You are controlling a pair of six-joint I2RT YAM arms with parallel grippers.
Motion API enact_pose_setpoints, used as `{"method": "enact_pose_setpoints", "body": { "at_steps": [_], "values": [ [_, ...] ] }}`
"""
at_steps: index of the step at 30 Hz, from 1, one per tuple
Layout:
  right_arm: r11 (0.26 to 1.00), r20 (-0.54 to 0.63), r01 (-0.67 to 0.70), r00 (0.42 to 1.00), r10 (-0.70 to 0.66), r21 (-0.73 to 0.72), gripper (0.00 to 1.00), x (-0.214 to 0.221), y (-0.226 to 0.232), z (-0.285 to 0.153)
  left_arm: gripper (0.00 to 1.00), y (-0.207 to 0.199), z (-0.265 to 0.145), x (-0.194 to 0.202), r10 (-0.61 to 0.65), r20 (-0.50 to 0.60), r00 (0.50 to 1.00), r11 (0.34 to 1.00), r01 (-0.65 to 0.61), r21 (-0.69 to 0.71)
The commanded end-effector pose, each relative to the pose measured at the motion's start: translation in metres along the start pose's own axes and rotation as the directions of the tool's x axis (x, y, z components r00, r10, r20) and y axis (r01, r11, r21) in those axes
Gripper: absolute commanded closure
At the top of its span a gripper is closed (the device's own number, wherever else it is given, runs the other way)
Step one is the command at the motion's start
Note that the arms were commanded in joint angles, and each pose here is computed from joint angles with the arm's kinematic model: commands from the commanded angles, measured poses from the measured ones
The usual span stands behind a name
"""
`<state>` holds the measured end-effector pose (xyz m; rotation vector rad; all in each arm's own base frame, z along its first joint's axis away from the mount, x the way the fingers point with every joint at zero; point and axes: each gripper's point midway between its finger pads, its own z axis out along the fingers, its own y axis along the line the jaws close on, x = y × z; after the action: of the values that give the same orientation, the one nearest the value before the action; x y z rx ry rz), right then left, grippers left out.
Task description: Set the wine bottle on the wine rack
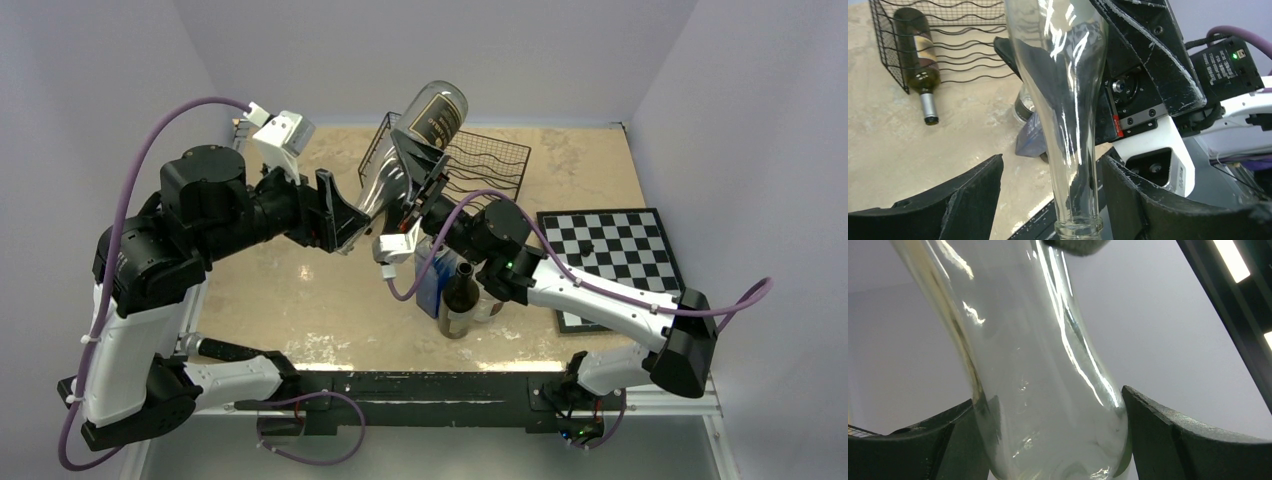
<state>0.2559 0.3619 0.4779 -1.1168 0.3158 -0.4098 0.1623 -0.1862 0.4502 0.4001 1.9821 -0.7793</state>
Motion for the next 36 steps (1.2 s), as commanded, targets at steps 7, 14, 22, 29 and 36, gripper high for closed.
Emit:
{"method": "enact_pose_setpoints", "body": {
  "at_steps": [7, 14, 22, 29, 36],
  "values": [
    [0.966, 0.086, 0.074, 0.992, -0.098, 0.248, 1.0, -0.028, -0.087, -0.017, 0.33, -0.016, 0.018, 0.023, -0.031, -0.157, 0.987, 0.996, 0.044, 0.084],
    [0.969, 0.052, 0.02, 0.998, -0.034, 0.247, 1.0, -0.023, -0.094, -0.015, 0.44, -0.002, 0.029, 0.042, 0.007, -0.237, 0.971, 1.0, 0.0, 0.031],
    [0.971, -0.013, -0.049, 0.998, 0.053, 0.235, 1.0, -0.01, -0.098, -0.014, 0.41, 0.018, 0.032, 0.05, 0.118, -0.237, 0.964, 0.992, -0.122, -0.003],
    [0.969, -0.046, -0.099, 0.993, 0.113, 0.228, 1.0, -0.003, -0.095, -0.008, 0.5, 0.027, 0.042, 0.059, 0.148, -0.269, 0.952, 0.987, -0.16, -0.023],
    [0.958, -0.09, -0.171, 0.976, 0.196, 0.228, 1.0, 0.005, -0.099, -0.004, 1.0, 0.03, 0.044, 0.06, 0.178, -0.271, 0.946, 0.981, -0.191, -0.022]
  ]
}}
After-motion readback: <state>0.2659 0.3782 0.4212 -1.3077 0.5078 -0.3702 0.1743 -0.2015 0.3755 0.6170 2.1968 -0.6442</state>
